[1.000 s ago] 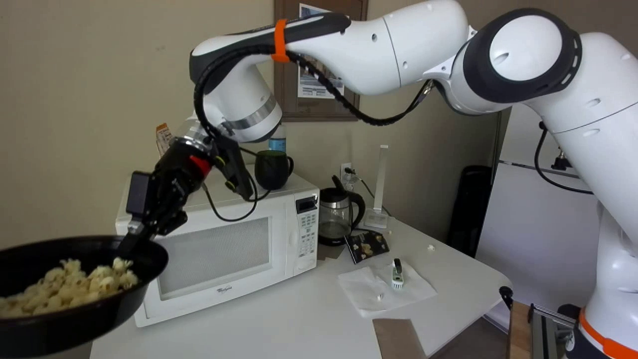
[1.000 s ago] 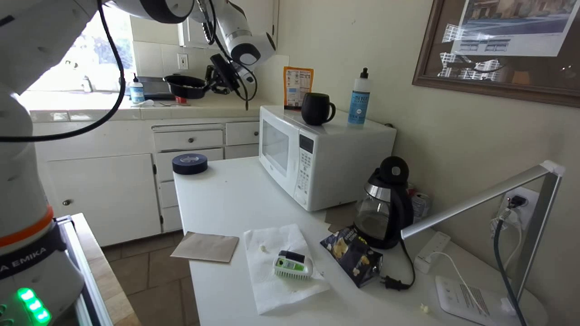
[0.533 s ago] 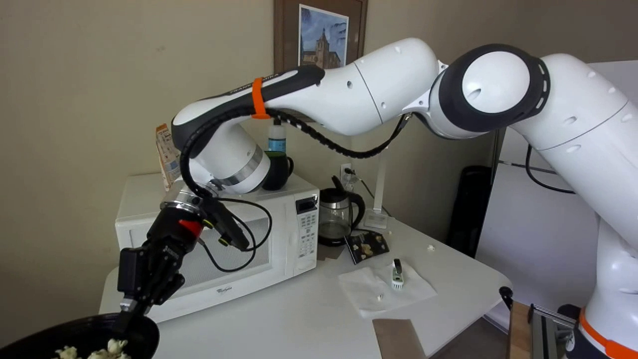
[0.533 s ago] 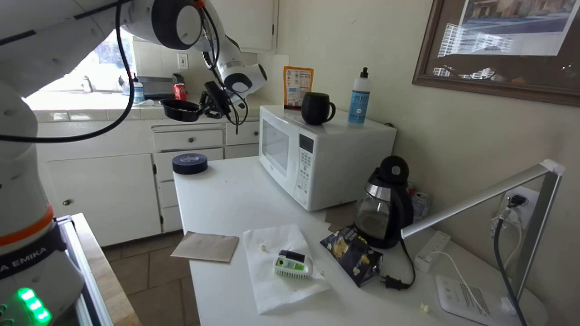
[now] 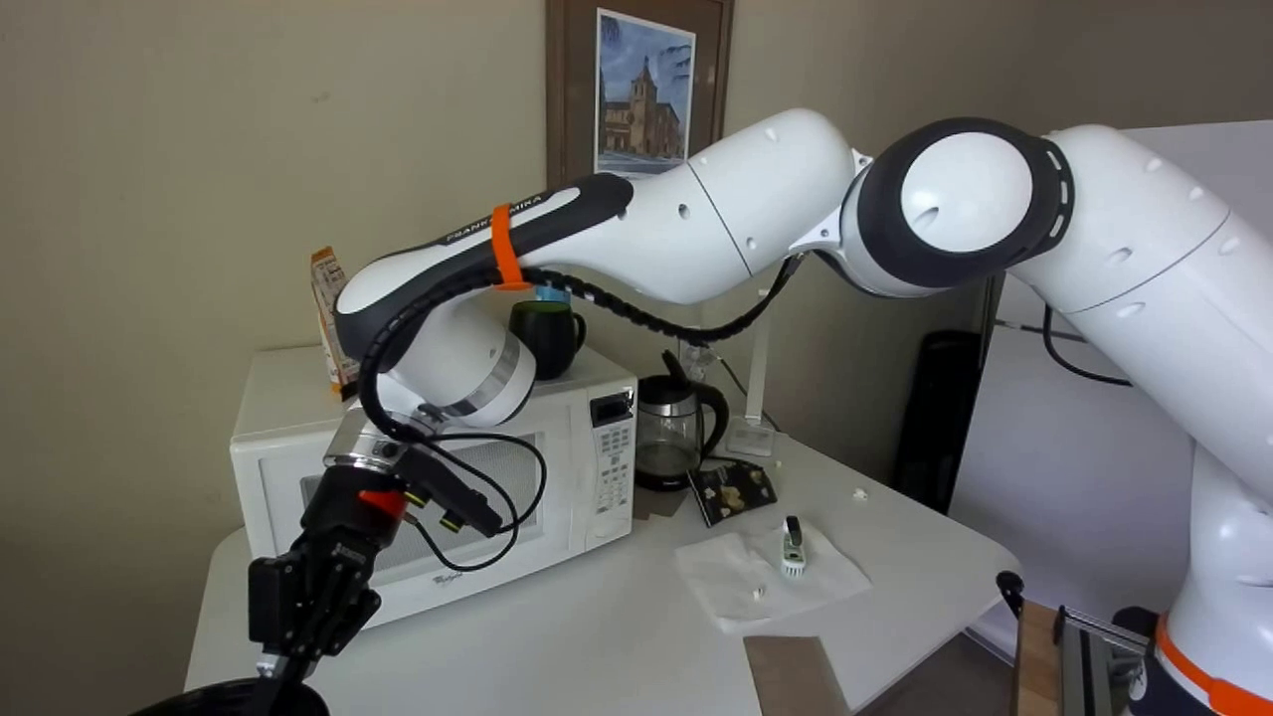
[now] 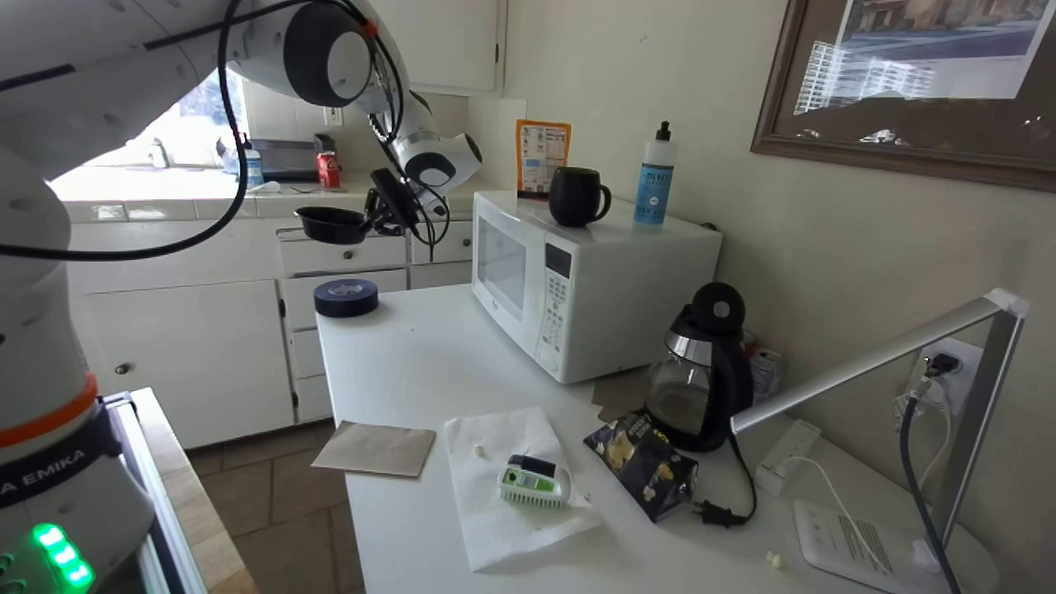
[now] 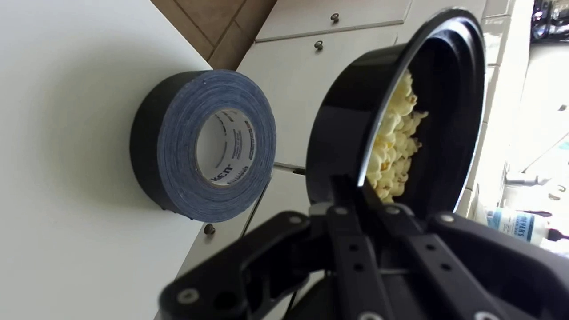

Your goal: Put the black bowl on top of the dark blue object.

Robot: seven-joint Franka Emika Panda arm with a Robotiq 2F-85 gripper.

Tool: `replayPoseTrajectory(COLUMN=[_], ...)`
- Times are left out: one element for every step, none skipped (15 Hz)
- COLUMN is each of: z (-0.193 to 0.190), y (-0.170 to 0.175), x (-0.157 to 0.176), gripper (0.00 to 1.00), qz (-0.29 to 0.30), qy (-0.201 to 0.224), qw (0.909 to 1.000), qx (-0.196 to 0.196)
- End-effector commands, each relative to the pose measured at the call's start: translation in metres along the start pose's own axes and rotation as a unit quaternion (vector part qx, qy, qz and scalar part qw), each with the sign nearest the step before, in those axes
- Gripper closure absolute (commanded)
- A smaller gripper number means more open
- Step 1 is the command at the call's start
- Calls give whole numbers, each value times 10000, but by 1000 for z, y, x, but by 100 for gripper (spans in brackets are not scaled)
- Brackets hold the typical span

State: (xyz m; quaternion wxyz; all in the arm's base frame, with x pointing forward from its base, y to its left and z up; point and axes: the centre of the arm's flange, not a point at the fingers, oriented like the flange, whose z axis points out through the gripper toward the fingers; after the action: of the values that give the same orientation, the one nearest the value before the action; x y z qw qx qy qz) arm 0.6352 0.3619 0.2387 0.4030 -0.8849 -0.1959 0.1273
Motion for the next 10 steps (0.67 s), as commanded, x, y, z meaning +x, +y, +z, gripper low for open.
replayPoseTrajectory(z=[-2, -3, -3, -3, 5, 12, 21, 28, 35, 42], y=[-1, -1, -2, -2, 2, 7, 13, 19, 23, 28], x=[1, 1, 1, 1, 5, 7, 8, 8, 7, 6], gripper=[93, 93, 93, 98, 98, 98, 98, 98, 98, 98], qz=[-8, -14, -17, -17, -5, -12, -73, -64, -75, -103], qy=[15, 24, 27, 27, -34, -78, -122, -140, -190, -218], qw=[10000, 10000, 10000, 10000, 10000, 9999, 9999, 9998, 9997, 9996], qx=[0, 1, 1, 2, -35, -65, -54, -111, -129, -170])
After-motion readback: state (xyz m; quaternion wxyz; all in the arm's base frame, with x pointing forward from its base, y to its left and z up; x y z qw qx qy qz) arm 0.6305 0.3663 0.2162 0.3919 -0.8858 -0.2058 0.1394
